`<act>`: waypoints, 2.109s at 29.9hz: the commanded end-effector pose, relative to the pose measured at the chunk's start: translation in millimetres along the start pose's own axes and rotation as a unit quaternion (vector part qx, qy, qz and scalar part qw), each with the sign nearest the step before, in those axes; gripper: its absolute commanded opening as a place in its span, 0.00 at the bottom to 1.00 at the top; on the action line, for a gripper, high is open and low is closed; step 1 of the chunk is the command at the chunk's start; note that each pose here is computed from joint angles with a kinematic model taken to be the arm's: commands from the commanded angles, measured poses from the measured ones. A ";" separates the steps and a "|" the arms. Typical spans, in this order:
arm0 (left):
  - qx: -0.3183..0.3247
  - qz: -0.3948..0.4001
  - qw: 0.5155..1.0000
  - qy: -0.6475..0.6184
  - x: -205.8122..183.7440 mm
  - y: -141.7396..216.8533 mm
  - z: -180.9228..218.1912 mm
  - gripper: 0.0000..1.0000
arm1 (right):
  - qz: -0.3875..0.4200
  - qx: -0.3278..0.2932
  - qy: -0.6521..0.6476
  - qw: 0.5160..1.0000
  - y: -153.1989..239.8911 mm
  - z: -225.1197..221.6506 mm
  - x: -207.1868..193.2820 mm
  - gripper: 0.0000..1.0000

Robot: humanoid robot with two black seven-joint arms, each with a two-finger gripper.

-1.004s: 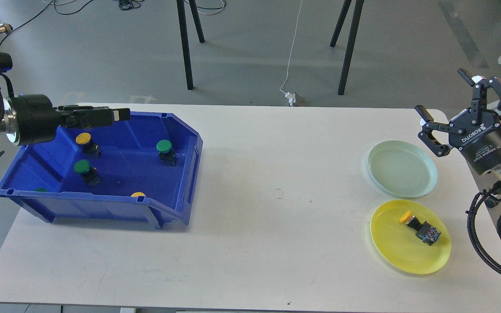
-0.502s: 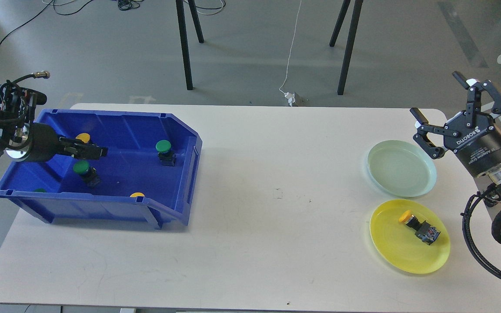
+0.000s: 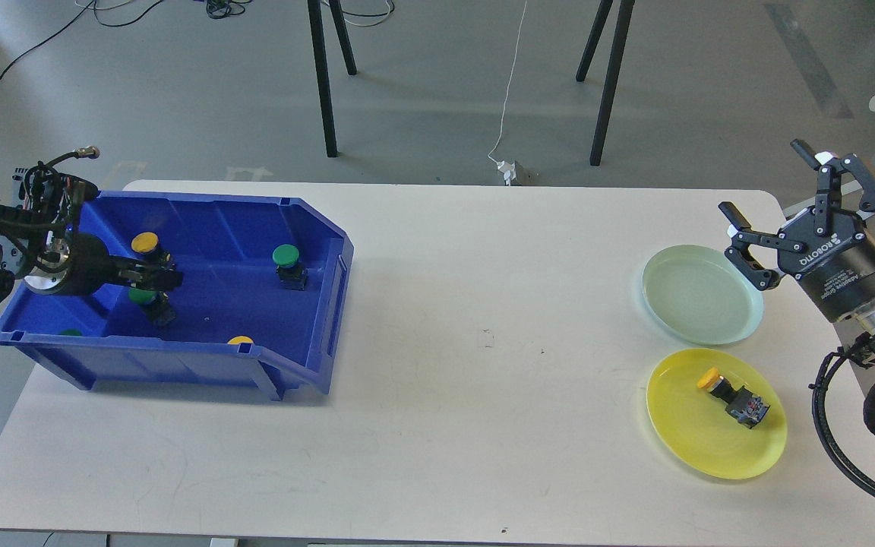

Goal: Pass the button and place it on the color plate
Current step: 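Close the left gripper on the green-topped button in the bin, then lift the green-topped button and extend it toward the right gripper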

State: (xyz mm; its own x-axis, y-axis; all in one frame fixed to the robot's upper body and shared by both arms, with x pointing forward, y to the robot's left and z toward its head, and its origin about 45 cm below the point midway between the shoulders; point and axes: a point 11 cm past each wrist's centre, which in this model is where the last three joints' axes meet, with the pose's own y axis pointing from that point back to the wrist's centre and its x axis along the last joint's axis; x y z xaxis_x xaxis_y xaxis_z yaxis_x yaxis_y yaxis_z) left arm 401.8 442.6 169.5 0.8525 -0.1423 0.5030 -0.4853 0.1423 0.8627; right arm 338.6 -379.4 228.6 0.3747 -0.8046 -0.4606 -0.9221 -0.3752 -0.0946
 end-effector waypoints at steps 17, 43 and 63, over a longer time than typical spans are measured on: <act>0.025 -0.012 0.999 0.016 -20.5 -14.0 -11.3 0.74 | 0.005 -0.004 -0.006 1.000 5.4 5.5 1.8 0.98; 0.030 -0.015 0.999 -0.009 -24.7 -16.3 -11.7 0.04 | 0.013 -0.008 -0.007 1.000 11.8 9.4 5.2 0.98; -0.381 0.187 0.896 0.130 97.4 126.7 146.4 0.05 | 0.008 -0.017 -0.001 1.000 15.6 10.0 3.4 0.98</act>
State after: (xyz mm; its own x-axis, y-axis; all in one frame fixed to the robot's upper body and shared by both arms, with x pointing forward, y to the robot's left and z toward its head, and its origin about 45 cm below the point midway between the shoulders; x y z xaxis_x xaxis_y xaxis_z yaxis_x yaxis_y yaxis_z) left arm 398.6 338.8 307.0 0.7159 0.1395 0.6841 -0.5822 0.6600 0.4747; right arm 326.9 -382.9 217.1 0.3559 -0.8059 -0.4732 -0.9269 -0.3688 -0.0691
